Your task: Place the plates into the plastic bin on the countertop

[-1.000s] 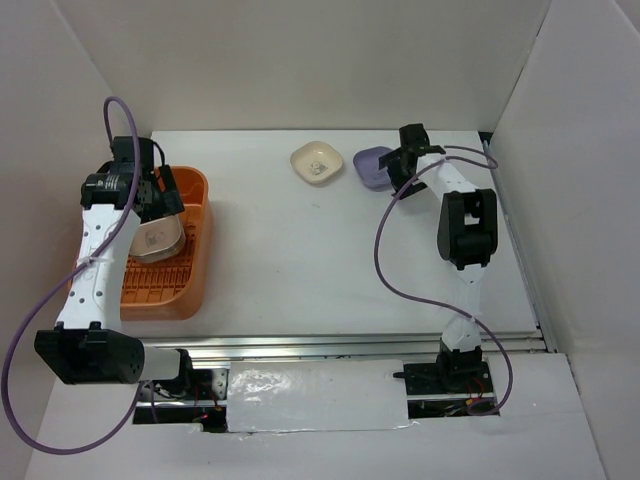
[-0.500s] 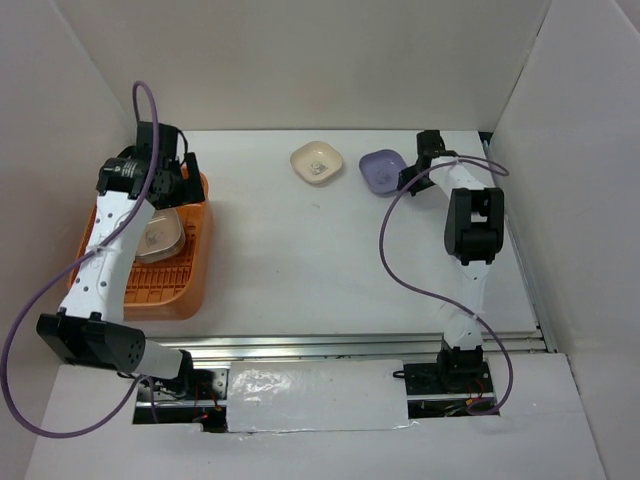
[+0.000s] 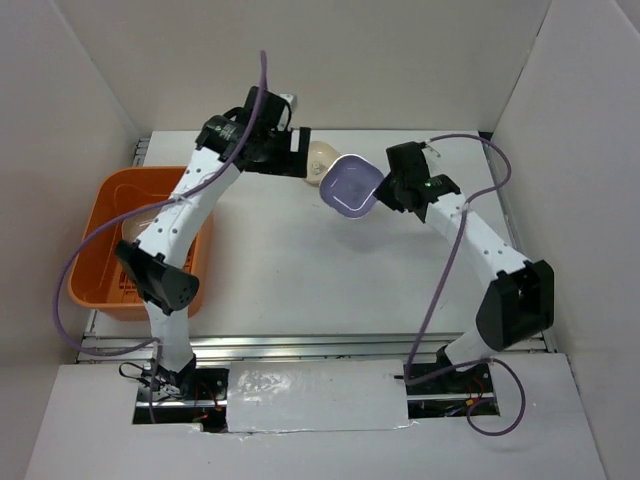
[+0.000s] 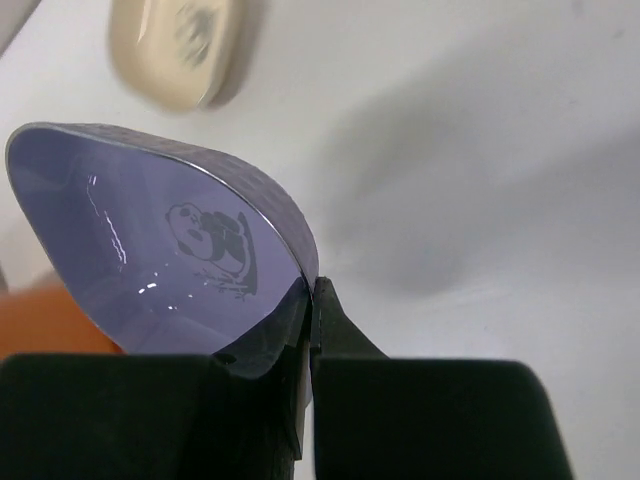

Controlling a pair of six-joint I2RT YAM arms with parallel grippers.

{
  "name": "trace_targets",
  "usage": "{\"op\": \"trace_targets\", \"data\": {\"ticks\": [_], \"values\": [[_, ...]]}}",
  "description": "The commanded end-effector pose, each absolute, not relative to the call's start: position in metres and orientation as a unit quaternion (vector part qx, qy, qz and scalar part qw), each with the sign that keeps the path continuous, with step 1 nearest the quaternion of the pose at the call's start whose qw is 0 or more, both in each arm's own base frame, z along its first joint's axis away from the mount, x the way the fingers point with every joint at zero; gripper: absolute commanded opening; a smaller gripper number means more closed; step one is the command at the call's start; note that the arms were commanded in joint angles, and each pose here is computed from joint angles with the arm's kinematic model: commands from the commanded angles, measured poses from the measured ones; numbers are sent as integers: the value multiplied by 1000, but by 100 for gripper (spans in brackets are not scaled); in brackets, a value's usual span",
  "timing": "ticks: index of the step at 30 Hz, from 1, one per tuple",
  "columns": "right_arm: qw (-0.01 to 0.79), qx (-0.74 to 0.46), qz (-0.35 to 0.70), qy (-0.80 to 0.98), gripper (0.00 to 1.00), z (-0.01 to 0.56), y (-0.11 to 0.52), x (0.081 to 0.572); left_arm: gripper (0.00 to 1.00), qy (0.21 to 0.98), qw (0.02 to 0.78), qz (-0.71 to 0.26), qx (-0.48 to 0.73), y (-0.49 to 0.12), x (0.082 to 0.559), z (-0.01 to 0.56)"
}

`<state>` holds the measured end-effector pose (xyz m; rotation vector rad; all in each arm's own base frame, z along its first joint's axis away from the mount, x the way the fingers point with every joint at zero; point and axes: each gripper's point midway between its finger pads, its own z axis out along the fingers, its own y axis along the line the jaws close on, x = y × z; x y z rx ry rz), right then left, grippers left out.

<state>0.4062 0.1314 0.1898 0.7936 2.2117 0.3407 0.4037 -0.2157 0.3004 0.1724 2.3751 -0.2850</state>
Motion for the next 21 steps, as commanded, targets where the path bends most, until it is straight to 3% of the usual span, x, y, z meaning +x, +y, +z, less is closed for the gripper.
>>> {"op": "trace_targets", "data": {"ticks": [1, 5, 7, 8, 9, 11, 12, 14, 15, 21], "values": [[413, 227, 159, 867, 0, 222, 146, 397, 98, 922, 325, -173, 118, -252, 404, 281], [401, 115, 262, 870, 0, 259, 195, 380, 97, 922, 315, -180, 134, -263, 406, 265], [402, 82, 304, 860, 0, 278, 208, 370, 83, 929, 311, -157, 126, -256, 408, 255], [404, 79, 313, 856, 0, 283, 210, 368, 74, 931, 308, -149, 124, -254, 409, 250], [403, 73, 320, 854, 0, 286, 212, 365, 52, 934, 303, -143, 123, -251, 406, 244], [390, 47, 350, 850, 3, 294, 220, 357, 27, 937, 308, -120, 115, -243, 409, 239], [384, 41, 359, 849, 16, 294, 222, 357, 0, 938, 308, -113, 111, -239, 408, 238], [365, 38, 384, 847, 63, 293, 226, 351, 0, 938, 323, -85, 90, -227, 411, 242], [362, 46, 389, 846, 99, 291, 225, 351, 0, 936, 334, -77, 81, -220, 409, 250], [299, 168, 380, 859, 100, 226, 186, 373, 0, 907, 404, 39, -110, -89, 382, 302]]}}
